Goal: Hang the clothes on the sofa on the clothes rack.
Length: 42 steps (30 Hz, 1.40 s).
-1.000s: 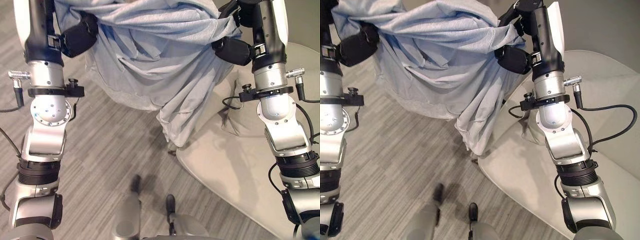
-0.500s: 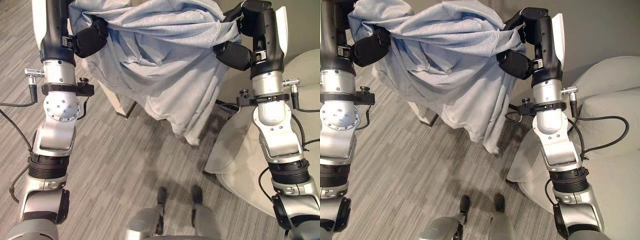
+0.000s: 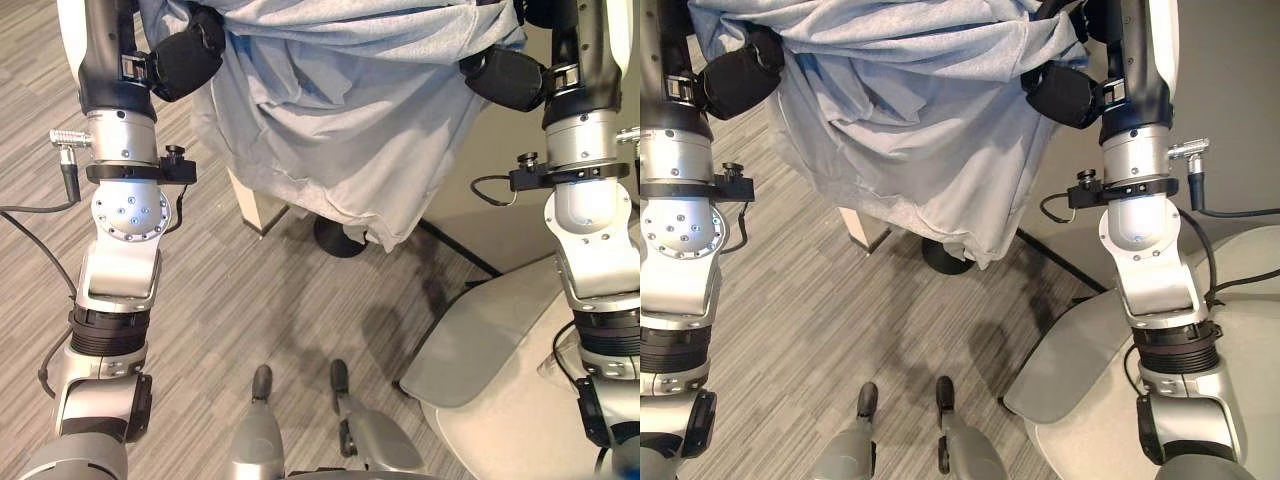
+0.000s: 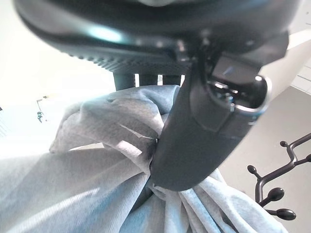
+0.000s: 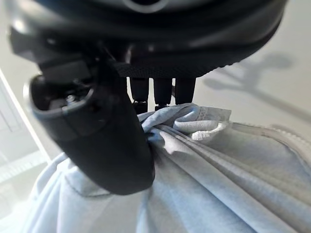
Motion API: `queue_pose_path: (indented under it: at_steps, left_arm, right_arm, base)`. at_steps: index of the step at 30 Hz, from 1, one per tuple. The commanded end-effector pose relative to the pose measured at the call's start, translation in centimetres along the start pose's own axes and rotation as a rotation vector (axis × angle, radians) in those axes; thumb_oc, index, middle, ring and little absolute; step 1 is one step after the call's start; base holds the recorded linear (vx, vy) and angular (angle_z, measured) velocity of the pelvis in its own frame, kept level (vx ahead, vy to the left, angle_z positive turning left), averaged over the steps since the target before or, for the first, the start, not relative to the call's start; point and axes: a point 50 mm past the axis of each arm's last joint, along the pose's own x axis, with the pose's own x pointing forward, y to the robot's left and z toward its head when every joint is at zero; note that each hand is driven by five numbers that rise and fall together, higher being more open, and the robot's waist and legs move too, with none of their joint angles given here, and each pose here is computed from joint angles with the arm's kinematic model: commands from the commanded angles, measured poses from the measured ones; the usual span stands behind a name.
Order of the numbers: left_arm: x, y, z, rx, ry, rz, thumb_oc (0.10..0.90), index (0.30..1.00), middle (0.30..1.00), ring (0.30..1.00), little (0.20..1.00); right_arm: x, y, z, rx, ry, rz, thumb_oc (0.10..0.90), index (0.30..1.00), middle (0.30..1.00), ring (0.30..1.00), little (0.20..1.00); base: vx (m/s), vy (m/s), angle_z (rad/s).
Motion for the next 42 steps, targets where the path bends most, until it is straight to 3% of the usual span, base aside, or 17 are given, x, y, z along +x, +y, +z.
queue_pose_path:
  at_steps: [1,12,17,24,30,34,42]
  left_arm:
    - [0.6,3.1,1.2,0.019,-0.101,0.167,0.400,0.300,0.300,0.300,0.300]
    - [0.1,2.7,1.7,-0.025,-0.106,0.155,0.400,0.300,0.300,0.300,0.300]
    - [1.2,1.9,2.5,-0.039,-0.145,0.126,0.400,0.300,0.300,0.300,0.300]
    - [2.5,1.4,3.3,-0.013,-0.190,0.106,0.400,0.300,0.300,0.300,0.300]
    - [2.1,2.6,3.0,0.006,-0.183,0.149,0.400,0.300,0.300,0.300,0.300]
    - [2.6,3.1,3.3,0.020,-0.194,0.186,0.400,0.300,0.300,0.300,0.300]
    - [2.1,2.0,3.4,-0.065,-0.187,0.177,0.400,0.300,0.300,0.300,0.300]
  right_arm:
    - [-0.2,-4.0,-0.3,-0.040,-0.017,-0.187,0.400,0.300,0.300,0.300,0.300]
    - [-1.9,-5.2,-1.2,-0.047,0.037,-0.264,0.400,0.300,0.300,0.300,0.300]
    - [-1.1,-6.9,-0.9,-0.110,0.015,-0.341,0.400,0.300,0.300,0.300,0.300]
    - [0.7,-5.2,-0.2,-0.069,-0.014,-0.281,0.400,0.300,0.300,0.300,0.300]
    - [1.2,-4.9,0.9,-0.059,-0.064,-0.256,0.400,0.300,0.300,0.300,0.300]
    - [1.5,-6.5,1.6,-0.138,-0.096,-0.306,0.400,0.300,0.300,0.300,0.300]
    - [2.2,-7.1,2.7,-0.205,-0.154,-0.241,0.400,0.300,0.300,0.300,0.300]
  base:
    - [0.09,-0.137,-0.13]
    - [0.03,-0.131,0.01]
    - [0.05,0.041,0.25]
    - [0.10,0.167,-0.32]
    - [0.14,0.097,-0.48]
    - [0.17,-0.155,0.03]
    - [0.22,-0.325,0.75]
